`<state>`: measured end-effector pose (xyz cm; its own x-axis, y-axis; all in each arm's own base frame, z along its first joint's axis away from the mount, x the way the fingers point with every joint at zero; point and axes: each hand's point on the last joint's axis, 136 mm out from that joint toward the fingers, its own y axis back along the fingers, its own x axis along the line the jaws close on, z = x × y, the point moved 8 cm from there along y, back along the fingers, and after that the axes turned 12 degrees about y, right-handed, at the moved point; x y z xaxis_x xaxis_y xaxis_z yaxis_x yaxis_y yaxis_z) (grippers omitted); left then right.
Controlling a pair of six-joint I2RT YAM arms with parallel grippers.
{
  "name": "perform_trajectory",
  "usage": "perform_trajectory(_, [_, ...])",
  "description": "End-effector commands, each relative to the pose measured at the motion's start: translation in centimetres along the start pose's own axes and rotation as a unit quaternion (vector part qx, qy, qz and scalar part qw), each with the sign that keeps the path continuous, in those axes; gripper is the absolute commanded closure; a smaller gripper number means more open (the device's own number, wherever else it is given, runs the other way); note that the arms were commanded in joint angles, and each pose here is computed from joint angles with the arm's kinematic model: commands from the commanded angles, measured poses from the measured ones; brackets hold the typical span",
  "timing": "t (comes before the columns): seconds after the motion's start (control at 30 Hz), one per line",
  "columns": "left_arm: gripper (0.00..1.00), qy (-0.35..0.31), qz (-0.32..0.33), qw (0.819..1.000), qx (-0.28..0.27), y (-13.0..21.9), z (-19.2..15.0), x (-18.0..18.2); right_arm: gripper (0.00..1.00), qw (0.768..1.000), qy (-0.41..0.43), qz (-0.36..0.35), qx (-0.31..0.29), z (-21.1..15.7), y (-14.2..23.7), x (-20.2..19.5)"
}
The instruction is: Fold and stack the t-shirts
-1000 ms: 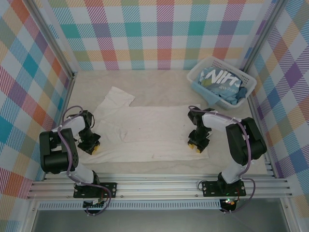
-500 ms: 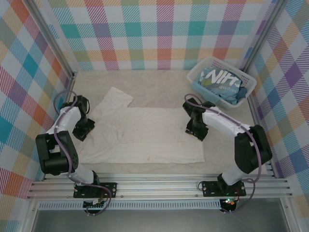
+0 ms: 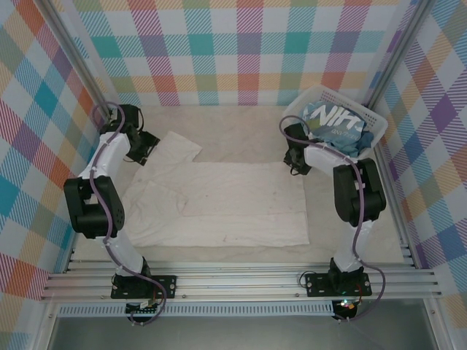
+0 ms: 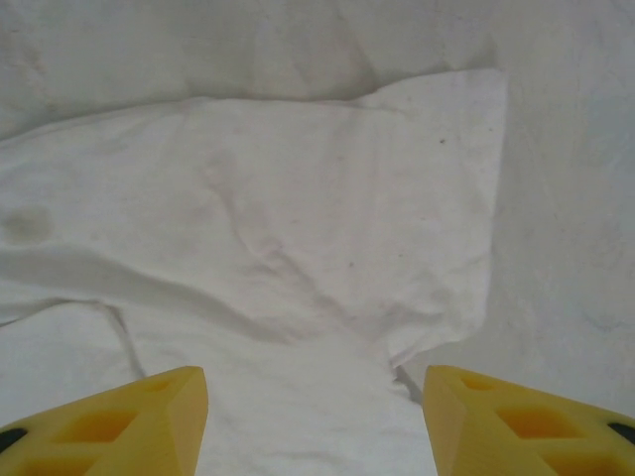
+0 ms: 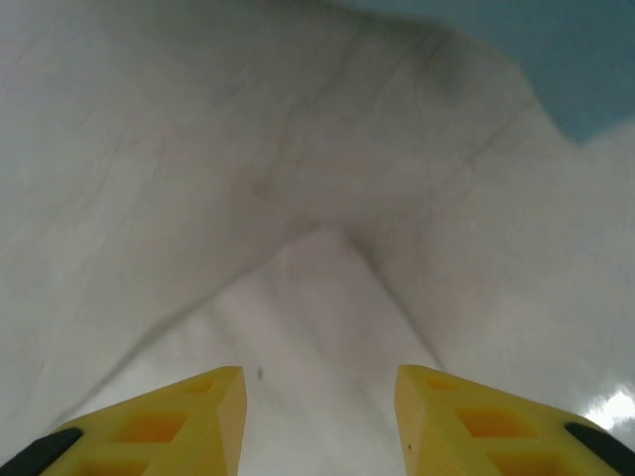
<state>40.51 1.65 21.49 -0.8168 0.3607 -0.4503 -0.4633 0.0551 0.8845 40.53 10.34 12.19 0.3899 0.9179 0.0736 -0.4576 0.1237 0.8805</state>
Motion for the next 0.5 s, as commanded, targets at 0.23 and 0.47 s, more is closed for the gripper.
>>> perform_trajectory(0.23, [0.41,-0.033,-0.010,0.999,0.037,0.3,-1.4,-0.1,0.61,1.000,-0.011,0.004,-0.022,5.4,-1.0,-1.5])
perform_trajectory(0.47, [0.41,-0.039,-0.007,0.998,0.042,0.3,-1.6,0.2,0.61,1.000,-0.013,0.009,-0.015,7.8,-1.7,-3.3])
